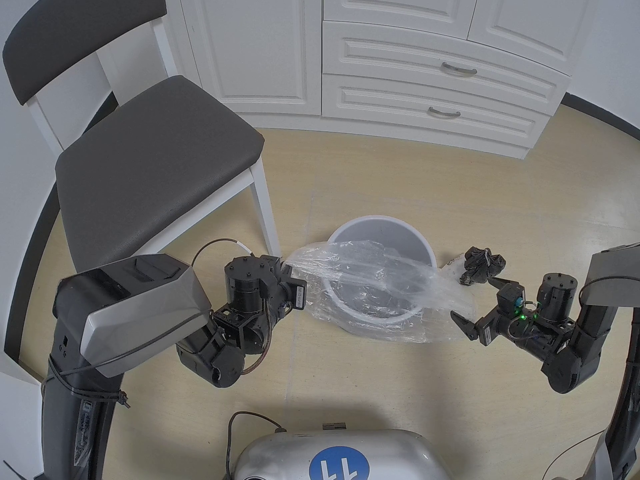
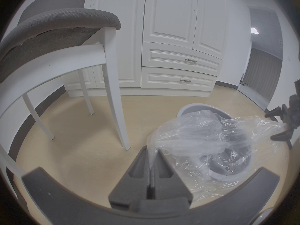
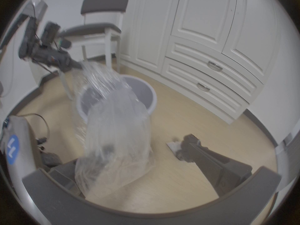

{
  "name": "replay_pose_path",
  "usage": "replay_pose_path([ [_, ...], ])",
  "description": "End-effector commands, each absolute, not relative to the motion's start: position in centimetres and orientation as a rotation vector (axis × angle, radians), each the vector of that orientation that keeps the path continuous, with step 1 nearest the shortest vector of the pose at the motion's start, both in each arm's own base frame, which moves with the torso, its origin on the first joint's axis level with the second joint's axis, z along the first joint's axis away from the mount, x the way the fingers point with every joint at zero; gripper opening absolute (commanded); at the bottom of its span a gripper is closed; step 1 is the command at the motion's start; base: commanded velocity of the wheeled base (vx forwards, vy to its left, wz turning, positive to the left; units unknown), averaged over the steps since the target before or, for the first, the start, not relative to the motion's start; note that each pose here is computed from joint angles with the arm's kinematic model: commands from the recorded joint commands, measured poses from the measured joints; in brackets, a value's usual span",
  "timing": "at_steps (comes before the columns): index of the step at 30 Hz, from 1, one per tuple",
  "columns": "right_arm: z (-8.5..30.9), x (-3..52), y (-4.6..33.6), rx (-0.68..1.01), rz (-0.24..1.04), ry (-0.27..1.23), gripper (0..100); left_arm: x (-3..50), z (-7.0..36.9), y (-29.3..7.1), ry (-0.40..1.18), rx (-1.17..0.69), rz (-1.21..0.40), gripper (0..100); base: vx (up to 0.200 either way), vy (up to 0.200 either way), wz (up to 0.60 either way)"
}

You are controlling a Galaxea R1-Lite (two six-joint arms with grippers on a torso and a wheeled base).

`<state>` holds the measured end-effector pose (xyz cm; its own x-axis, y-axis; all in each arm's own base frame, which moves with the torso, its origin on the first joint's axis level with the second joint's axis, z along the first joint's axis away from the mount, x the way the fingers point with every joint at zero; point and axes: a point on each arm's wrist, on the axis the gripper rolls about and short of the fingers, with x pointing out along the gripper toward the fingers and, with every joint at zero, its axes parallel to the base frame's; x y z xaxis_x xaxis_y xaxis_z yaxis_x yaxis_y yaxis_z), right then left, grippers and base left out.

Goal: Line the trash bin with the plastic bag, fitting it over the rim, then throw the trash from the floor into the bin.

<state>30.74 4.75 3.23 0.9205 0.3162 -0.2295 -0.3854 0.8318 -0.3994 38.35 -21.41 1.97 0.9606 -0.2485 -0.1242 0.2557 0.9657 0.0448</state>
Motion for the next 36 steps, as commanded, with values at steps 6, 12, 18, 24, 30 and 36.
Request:
replay_pose_path([
  [6, 6.4, 29.0, 3.3, -0.236, 0.604, 0.068, 100, 38.3, 2.1, -21.4, 0.116, 0.061, -0.255, 0, 0.000, 0.000, 0.00],
  [12, 4.2, 30.0, -0.5, -0.155, 0.736, 0.100, 100, 38.3, 1.9, -21.4, 0.122, 0.065, -0.255, 0, 0.000, 0.000, 0.00],
  [18, 1.3, 31.3, -4.0, -0.092, 0.792, 0.128, 100, 38.4, 1.6, -21.4, 0.132, 0.071, -0.255, 0, 0.000, 0.000, 0.00],
  [24, 1.0, 31.5, -4.4, -0.084, 0.808, 0.127, 100, 38.8, 1.1, -21.1, 0.143, 0.076, -0.249, 0, 0.000, 0.000, 0.00],
  [30, 0.9, 31.4, -4.4, -0.083, 0.809, 0.128, 100, 39.3, 1.0, -20.6, 0.144, 0.076, -0.237, 0, 0.000, 0.000, 0.00],
  [36, 1.0, 31.4, -4.8, -0.084, 0.798, 0.125, 100, 39.9, 0.9, -19.9, 0.154, 0.078, -0.217, 0, 0.000, 0.000, 0.00],
])
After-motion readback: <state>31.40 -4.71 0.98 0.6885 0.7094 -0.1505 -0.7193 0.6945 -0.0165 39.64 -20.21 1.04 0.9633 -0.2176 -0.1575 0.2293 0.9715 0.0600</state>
